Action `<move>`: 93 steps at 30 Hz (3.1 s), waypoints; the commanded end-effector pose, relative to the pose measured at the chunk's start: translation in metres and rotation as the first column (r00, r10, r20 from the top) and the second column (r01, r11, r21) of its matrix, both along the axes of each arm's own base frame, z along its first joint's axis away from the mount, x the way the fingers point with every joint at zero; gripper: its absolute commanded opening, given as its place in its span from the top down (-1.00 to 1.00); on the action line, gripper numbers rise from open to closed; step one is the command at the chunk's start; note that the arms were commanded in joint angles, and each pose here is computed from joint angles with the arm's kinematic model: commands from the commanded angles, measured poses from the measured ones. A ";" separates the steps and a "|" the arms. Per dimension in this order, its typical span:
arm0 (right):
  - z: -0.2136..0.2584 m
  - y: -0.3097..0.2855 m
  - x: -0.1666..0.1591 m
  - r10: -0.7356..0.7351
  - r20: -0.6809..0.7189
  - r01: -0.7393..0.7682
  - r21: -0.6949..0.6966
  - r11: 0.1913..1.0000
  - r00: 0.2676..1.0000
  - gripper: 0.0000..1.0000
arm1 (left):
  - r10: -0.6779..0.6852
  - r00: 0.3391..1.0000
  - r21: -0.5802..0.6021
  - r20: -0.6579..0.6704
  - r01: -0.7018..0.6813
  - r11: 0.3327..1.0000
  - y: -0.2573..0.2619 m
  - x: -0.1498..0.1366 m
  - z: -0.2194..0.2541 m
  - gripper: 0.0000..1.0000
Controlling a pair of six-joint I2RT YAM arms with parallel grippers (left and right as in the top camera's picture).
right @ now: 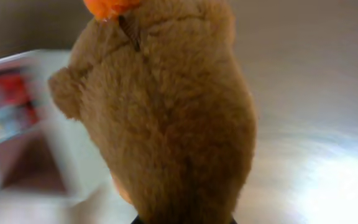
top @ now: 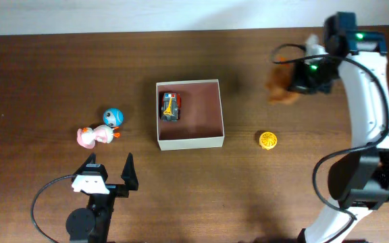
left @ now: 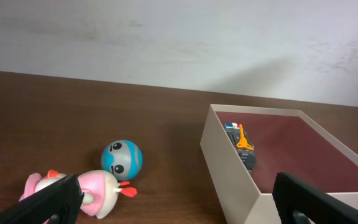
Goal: Pack container
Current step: 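Carry the bear with the right gripper over the box, then lower the bear into the box beside the truck and push it down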
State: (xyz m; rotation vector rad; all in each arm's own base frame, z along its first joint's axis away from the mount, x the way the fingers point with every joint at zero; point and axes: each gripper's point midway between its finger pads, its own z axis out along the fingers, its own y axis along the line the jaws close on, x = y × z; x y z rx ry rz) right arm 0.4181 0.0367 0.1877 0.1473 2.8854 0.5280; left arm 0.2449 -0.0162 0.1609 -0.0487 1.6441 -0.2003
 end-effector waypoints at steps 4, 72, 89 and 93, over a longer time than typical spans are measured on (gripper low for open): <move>0.042 0.122 -0.014 0.317 0.174 -0.344 0.163 0.925 0.932 0.92 | 0.000 1.000 0.016 0.003 0.000 1.000 0.000 0.000 -0.002 -0.99; -0.065 0.238 -0.070 0.430 -0.119 -0.446 -0.226 0.866 0.895 0.84 | 0.000 1.000 0.016 0.003 0.000 1.000 0.000 0.000 -0.002 -0.99; -0.129 0.209 -0.058 0.394 -0.122 -0.409 -0.389 0.825 0.911 0.85 | 0.000 1.000 0.016 0.003 0.000 1.000 0.000 0.000 -0.002 -0.99; -0.131 0.200 -0.048 0.381 -0.091 -0.378 -0.460 0.804 0.920 0.85 | 0.000 1.000 0.016 0.003 0.000 1.000 0.000 0.000 -0.002 -0.99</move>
